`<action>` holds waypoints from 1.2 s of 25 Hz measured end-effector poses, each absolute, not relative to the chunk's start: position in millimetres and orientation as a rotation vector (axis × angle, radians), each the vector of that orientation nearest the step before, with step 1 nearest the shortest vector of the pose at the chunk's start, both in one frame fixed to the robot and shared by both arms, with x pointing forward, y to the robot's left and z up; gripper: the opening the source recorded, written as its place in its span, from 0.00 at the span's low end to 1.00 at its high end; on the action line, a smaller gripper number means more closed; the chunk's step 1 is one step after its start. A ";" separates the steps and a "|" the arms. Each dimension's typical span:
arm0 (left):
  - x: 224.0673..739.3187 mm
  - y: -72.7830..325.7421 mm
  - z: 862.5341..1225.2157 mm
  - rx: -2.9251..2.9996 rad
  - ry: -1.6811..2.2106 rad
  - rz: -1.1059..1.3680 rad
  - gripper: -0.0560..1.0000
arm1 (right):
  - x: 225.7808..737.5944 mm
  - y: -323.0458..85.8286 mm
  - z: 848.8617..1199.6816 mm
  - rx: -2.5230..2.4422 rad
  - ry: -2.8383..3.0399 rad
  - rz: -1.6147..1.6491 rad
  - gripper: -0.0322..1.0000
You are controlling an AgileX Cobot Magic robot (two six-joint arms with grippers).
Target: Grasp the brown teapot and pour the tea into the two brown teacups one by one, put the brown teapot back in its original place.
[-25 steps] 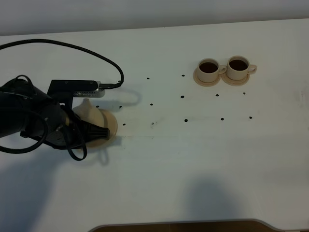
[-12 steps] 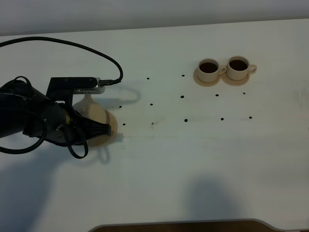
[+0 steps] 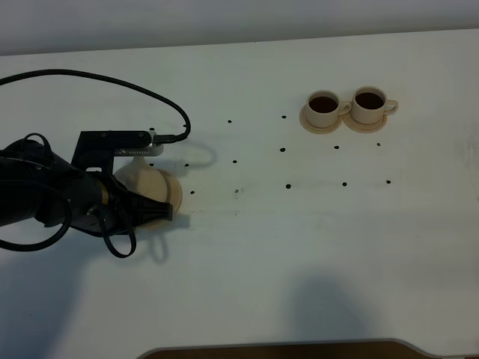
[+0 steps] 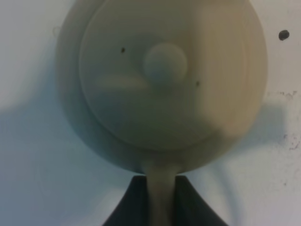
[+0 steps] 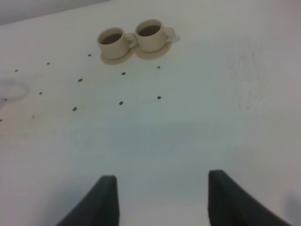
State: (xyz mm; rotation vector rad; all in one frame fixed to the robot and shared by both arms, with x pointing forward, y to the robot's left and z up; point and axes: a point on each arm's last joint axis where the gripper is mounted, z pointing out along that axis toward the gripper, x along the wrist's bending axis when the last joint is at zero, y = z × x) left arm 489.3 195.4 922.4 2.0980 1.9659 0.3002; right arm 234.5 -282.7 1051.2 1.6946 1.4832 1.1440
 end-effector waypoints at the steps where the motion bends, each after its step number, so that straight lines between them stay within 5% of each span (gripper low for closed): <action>1: 489.4 195.3 922.5 2.097 1.965 0.300 0.18 | 234.5 -282.7 1051.2 1.695 1.483 1.144 0.46; 8: 489.6 195.2 922.5 2.111 1.947 0.304 0.22 | 234.5 -282.7 1051.2 1.695 1.483 1.144 0.46; 17: 487.7 196.6 923.0 2.129 1.962 0.302 0.50 | 234.5 -282.7 1051.2 1.695 1.483 1.144 0.46; 30: 437.7 214.7 974.3 2.376 1.970 0.124 0.52 | 234.5 -282.7 1051.2 1.695 1.483 1.144 0.46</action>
